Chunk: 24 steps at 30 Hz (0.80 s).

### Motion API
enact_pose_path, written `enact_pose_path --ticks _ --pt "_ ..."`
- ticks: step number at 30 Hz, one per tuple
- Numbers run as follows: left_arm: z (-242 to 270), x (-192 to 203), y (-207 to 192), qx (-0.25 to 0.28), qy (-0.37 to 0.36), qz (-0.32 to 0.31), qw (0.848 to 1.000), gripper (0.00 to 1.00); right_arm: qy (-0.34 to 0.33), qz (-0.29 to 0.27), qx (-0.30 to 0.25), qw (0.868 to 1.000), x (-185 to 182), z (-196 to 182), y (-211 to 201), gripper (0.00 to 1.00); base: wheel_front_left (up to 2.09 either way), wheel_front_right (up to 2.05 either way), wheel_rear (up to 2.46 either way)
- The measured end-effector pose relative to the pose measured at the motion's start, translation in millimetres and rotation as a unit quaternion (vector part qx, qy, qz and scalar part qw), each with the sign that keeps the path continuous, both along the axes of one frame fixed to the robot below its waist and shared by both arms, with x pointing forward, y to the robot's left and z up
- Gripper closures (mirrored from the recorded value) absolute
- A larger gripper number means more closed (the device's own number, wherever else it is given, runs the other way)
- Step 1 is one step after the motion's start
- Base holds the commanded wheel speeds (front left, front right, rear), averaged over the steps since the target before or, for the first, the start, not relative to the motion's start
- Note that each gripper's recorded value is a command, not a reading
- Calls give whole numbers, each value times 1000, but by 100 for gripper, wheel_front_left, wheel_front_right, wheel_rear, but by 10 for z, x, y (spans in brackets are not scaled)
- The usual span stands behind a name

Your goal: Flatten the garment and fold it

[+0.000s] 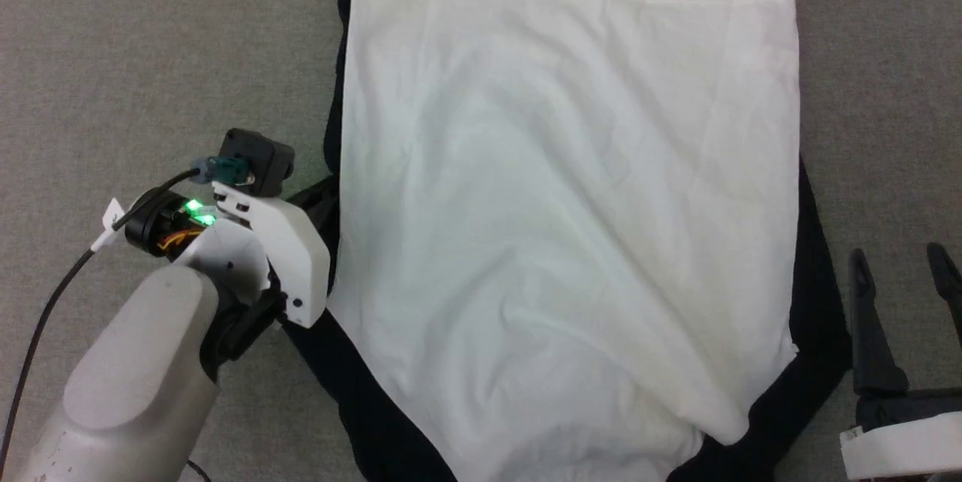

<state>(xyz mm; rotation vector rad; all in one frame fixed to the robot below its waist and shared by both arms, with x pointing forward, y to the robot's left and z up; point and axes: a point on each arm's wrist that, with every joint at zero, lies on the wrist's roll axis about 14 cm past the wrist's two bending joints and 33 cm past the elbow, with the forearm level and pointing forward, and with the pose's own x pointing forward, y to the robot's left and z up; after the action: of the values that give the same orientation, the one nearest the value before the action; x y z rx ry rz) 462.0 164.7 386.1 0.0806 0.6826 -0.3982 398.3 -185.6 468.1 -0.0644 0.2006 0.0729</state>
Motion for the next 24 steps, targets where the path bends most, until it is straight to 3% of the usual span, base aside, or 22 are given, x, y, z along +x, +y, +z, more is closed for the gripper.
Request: enact_pose_path --ticks 5,14,20,24 --pt "92 11 52 -12 -24 26 999 100 -8 -1 -1 1000 -12 60 -9 0 0 0 0" --pt "331 -231 592 -21 -70 151 986 100 -28 3 7 1000 -98 217 23 0 0 0 0" --pt "439 -593 965 -37 -89 261 961 100 -38 9 15 999 -168 301 63 0 0 0 0" --pt "283 -1031 1143 -44 -61 332 940 100 -43 13 19 999 -196 340 89 0 0 0 0"
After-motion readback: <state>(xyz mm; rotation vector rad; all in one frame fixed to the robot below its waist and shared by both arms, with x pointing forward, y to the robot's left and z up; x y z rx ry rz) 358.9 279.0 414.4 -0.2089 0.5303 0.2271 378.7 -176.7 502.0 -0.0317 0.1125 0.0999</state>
